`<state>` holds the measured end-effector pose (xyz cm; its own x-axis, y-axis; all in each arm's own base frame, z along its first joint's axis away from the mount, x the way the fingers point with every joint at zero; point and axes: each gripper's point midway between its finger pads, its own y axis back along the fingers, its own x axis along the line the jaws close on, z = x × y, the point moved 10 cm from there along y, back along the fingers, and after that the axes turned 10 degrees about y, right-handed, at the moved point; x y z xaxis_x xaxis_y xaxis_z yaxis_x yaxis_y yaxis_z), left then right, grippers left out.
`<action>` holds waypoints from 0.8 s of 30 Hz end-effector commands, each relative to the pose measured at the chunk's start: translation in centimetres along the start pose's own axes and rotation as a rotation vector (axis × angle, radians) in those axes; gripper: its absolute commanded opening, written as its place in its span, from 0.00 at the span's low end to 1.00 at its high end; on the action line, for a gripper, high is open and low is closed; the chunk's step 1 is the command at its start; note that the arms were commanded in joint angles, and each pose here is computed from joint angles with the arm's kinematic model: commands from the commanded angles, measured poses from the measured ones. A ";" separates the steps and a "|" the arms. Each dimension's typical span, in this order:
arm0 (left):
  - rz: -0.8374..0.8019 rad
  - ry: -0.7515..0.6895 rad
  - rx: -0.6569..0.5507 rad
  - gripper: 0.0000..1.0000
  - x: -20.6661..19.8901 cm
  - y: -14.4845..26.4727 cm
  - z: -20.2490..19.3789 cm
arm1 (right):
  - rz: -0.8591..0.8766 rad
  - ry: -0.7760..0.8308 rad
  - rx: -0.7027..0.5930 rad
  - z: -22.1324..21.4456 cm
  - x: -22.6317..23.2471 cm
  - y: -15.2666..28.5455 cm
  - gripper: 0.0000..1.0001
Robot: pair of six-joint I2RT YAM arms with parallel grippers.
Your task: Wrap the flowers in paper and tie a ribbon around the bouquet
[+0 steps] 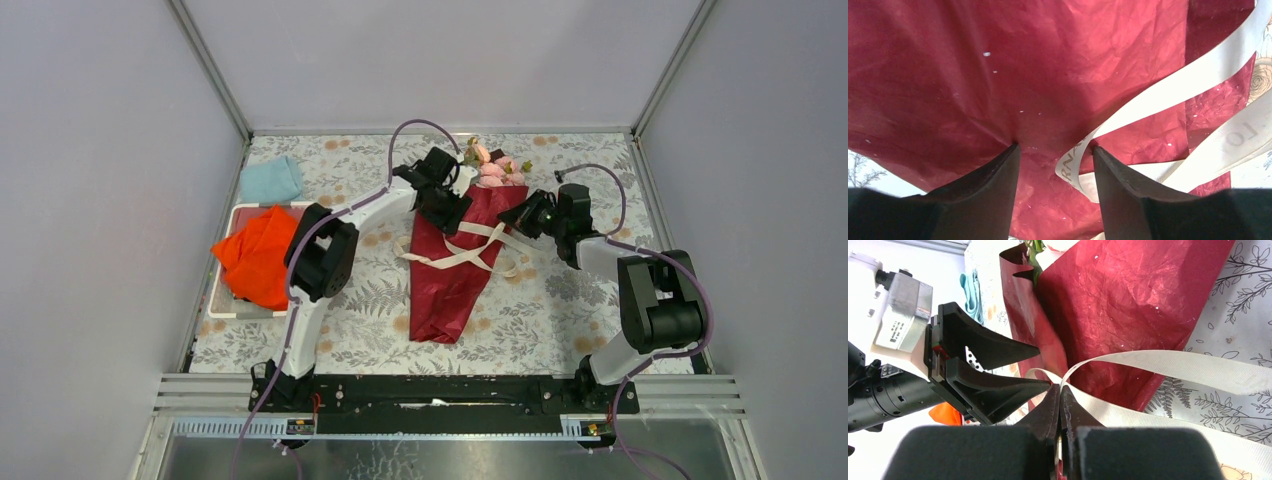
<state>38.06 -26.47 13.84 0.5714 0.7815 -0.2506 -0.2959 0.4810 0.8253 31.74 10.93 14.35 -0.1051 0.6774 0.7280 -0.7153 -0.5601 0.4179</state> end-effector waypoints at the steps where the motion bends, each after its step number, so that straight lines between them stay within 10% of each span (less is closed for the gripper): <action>1: -0.012 -0.022 0.014 0.57 -0.5 0.2 -0.4 | 0.045 0.091 -0.047 1.5 2.2 0.1 0.00; 7: -0.054 -0.021 0.025 0.00 -1.0 0.5 -0.4 | 0.090 0.142 -0.037 1.3 3.9 -0.6 0.00; 24: -0.451 0.081 -0.237 0.00 -4.0 13.2 6.9 | 0.144 0.165 0.051 0.7 4.1 -6.1 0.00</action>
<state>38.71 -25.03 24.02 0.5659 0.6351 -0.5257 -0.2710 0.7455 0.6089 34.63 16.39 14.88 -0.2716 0.6581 0.7022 -0.6497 -0.6637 0.3707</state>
